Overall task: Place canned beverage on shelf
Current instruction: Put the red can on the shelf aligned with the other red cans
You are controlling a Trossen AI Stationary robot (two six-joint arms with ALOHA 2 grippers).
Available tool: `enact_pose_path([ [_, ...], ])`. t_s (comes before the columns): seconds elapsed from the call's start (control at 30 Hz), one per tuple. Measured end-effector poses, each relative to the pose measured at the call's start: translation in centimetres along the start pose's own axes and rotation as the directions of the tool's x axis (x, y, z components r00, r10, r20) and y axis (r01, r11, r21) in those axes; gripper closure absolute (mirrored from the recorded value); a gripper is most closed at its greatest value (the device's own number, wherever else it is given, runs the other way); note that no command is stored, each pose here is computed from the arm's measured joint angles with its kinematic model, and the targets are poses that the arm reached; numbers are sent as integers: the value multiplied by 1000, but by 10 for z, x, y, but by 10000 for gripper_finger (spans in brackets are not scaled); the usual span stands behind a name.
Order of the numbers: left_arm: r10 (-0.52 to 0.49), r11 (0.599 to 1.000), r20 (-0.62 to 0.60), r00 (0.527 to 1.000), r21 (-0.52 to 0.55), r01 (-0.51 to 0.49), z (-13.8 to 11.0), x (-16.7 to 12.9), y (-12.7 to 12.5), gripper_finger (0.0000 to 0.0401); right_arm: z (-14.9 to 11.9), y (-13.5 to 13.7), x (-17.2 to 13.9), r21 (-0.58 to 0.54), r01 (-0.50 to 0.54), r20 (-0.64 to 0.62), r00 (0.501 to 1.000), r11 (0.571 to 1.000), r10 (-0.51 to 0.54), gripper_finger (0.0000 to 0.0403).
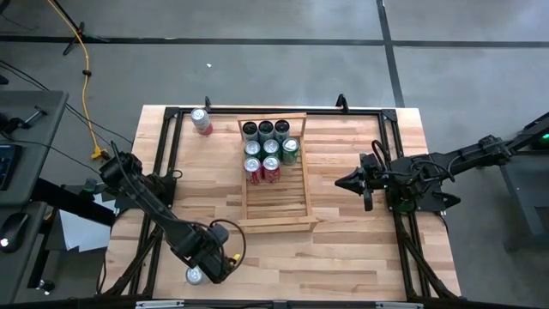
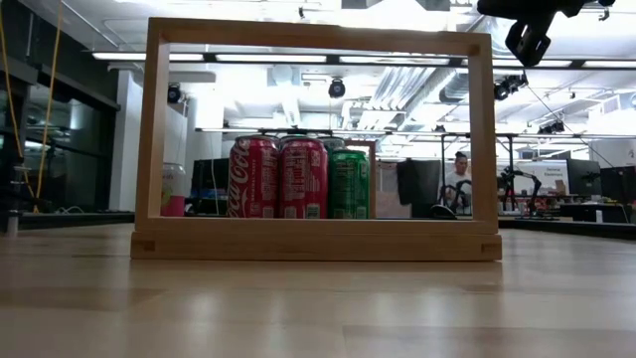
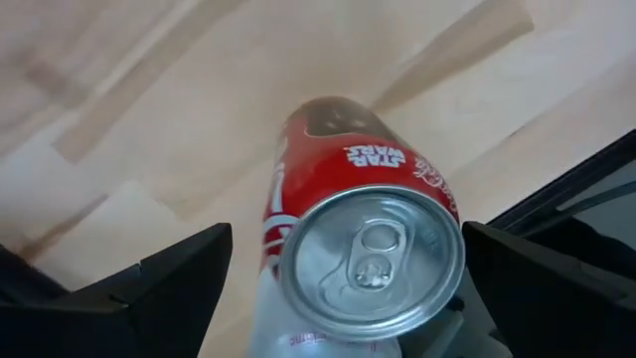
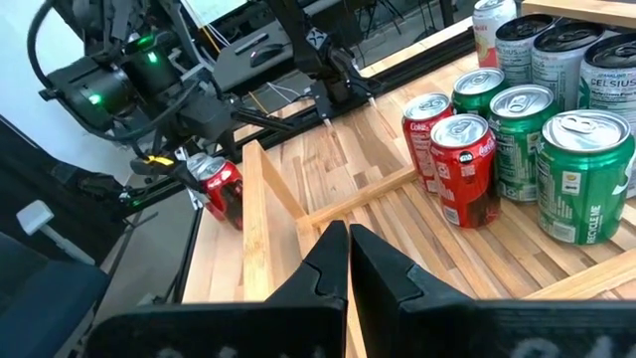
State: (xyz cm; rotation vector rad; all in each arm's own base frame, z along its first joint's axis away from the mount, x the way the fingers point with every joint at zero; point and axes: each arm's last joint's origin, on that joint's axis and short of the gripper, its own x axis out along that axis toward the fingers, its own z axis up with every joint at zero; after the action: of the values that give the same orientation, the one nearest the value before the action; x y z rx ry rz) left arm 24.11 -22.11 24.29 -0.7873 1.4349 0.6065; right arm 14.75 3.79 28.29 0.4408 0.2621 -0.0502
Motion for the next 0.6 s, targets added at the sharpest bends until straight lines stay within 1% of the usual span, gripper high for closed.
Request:
enact_pose_path([
  [0.07,-11,1000,-4,1000,-2,11,0,5,0,16,0,0,0,0,0,-1,1000,1000,0,402],
  [0.27,4,1000,-4,1000,-8,-4,1,12,3,16,-2,-1,0,-7,10,-19,1000,1000,-10,402],
  [0.4,7,1000,1,1000,20,-7,3,13,4,20,-3,-2,0,-13,20,-35,999,1000,-20,402],
  [0.5,4,999,2,1000,35,-4,5,12,3,39,-4,-2,0,-14,21,-38,999,1000,-22,402],
  [0.6,3,999,2,1000,49,-4,9,12,3,75,-4,-2,0,-20,21,-38,999,1000,-22,402],
])
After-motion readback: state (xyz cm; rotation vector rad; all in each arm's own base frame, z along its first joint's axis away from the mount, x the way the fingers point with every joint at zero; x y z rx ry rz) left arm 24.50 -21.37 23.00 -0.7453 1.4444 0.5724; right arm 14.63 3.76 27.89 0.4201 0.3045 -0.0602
